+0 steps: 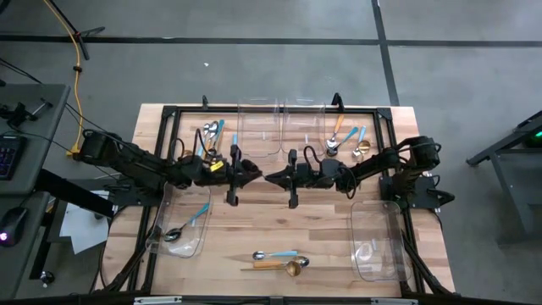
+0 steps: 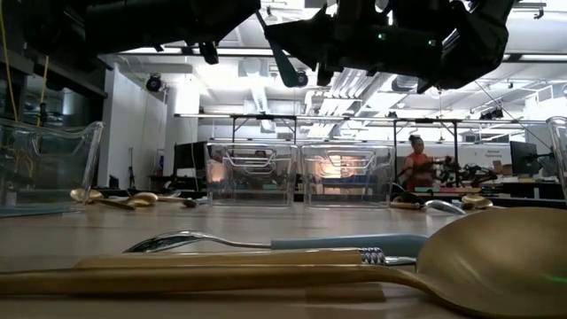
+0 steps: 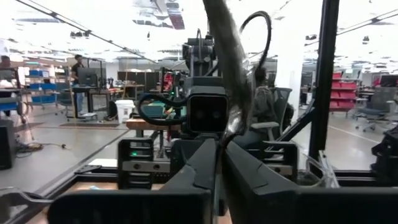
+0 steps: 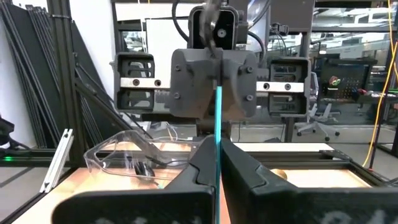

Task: Sort silverware by color (type)
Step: Put the black spoon into the bottom left transparent bin

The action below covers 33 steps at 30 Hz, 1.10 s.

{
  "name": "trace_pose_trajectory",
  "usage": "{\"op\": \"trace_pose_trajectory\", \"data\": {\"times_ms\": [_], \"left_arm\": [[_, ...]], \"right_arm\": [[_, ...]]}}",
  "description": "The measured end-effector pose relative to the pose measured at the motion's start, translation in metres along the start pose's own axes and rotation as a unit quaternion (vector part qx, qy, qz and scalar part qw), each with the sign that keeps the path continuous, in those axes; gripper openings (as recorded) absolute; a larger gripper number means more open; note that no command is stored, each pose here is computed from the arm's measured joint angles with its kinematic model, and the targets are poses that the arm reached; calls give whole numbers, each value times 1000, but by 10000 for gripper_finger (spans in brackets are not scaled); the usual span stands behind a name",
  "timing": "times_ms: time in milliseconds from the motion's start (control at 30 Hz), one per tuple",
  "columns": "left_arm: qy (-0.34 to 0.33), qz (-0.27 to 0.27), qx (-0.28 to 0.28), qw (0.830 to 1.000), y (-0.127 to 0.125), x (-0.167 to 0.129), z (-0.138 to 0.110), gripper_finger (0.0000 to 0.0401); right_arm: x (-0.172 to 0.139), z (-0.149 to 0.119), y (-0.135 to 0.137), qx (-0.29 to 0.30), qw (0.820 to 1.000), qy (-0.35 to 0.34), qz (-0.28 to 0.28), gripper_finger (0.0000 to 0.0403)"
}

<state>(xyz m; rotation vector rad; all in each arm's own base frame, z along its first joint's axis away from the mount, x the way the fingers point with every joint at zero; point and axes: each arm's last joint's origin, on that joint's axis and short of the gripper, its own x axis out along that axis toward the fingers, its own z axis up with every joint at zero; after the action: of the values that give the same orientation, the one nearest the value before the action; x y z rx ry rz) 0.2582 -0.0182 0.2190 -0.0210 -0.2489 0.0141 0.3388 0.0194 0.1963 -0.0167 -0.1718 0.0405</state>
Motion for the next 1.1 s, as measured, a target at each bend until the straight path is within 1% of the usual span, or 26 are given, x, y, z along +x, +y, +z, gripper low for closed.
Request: {"op": "trace_pose_trajectory", "data": {"times_ms": [267, 367, 500, 633, 767, 900, 1000, 1100], "left_arm": [[8, 0, 3, 1000, 0, 0, -1, 3], [12, 1, 3, 1000, 0, 0, -2, 2], [31, 2, 13, 999, 1, -2, -1, 1], [52, 9, 23, 998, 1, -7, 5, 1], [59, 24, 30, 998, 3, -20, 10, 1], [63, 45, 32, 997, 6, -37, 11, 1], [55, 50, 30, 997, 8, -50, 12, 0], [42, 51, 24, 998, 9, -58, 14, 0]], "right_arm": [[0, -1, 0, 8, 1000, 4, 0, 1], [-1, 1, -3, 22, 1000, 13, -9, 12], [-3, 5, -5, 18, 999, 38, -24, 58], [-6, 15, -5, -6, 998, 60, -27, 114], [-12, 24, -4, -31, 996, 83, -27, 150], [-28, 29, -5, -48, 995, 83, -33, 161], [-47, 32, -7, -56, 994, 67, -62, 162], [-66, 34, -8, -49, 995, 42, -82, 162]]}}
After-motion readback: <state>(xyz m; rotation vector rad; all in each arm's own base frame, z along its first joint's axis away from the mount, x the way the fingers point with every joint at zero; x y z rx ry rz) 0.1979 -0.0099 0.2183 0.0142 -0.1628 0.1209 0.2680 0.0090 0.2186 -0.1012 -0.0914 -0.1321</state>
